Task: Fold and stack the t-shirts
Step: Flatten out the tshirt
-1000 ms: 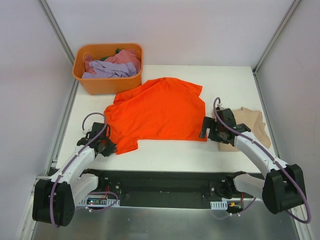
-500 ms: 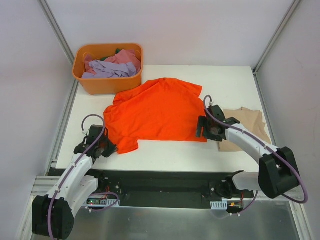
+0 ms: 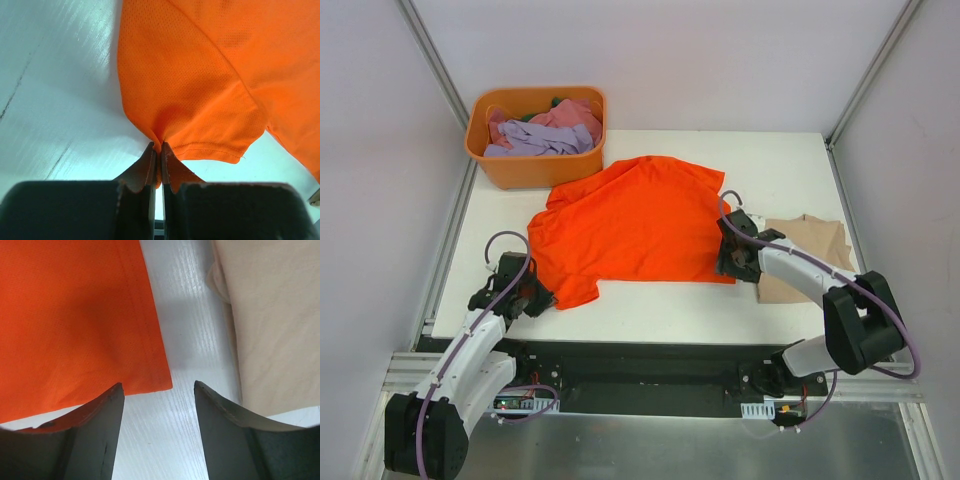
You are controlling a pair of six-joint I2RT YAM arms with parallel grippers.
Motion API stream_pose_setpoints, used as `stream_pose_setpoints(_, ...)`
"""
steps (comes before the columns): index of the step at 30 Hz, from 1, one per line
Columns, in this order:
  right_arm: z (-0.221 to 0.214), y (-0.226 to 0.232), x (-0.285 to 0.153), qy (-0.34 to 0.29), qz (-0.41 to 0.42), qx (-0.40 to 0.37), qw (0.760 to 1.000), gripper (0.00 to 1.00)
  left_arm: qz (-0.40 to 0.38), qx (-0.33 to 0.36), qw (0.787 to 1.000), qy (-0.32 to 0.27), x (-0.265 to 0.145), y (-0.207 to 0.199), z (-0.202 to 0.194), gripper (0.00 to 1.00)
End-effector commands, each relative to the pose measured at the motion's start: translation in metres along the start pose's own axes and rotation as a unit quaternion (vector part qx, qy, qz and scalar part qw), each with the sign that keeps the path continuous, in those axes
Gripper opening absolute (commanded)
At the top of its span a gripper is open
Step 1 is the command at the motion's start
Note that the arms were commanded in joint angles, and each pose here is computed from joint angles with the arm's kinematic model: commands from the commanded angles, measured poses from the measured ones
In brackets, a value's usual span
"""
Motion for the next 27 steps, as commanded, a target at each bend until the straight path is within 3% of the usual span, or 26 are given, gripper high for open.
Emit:
stream_pose_setpoints(1, 0.003, 0.003, 0.005, 0.008, -0.014, 0.007, 1.0, 0.59, 0.002, 0.004, 1.0, 0.009, 0.001, 0.004, -0.002, 0.0)
stream_pose_setpoints(10, -0.008, 0.001, 0.013, 0.027, -0.022, 0.014, 0.999, 0.48, -0.005, 0.008, 1.0, 0.006, -0.001, 0.001, 0.0, 0.0)
stream_pose_setpoints(18, -0.008, 0.008, 0.027, 0.038, -0.02, 0.005, 0.999, 0.46, -0.01, 0.011, 1.0, 0.003, -0.003, -0.001, 0.001, 0.0)
stream_pose_setpoints(27, -0.01, 0.007, 0.026, 0.035, -0.01, -0.005, 0.999, 0.19, -0.012, 0.026, 1.0, -0.008, -0.007, -0.007, 0.007, 0.0)
Point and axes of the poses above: each gripper's point midway between its finger pads, its own x axis out along the fingers, its own y axis along the line the jaws close on, z = x × y, the point moved 8 cm from there along -x, back along the fingers, and after that the axes turned 6 degrees about -x, right-handed, at the moved point
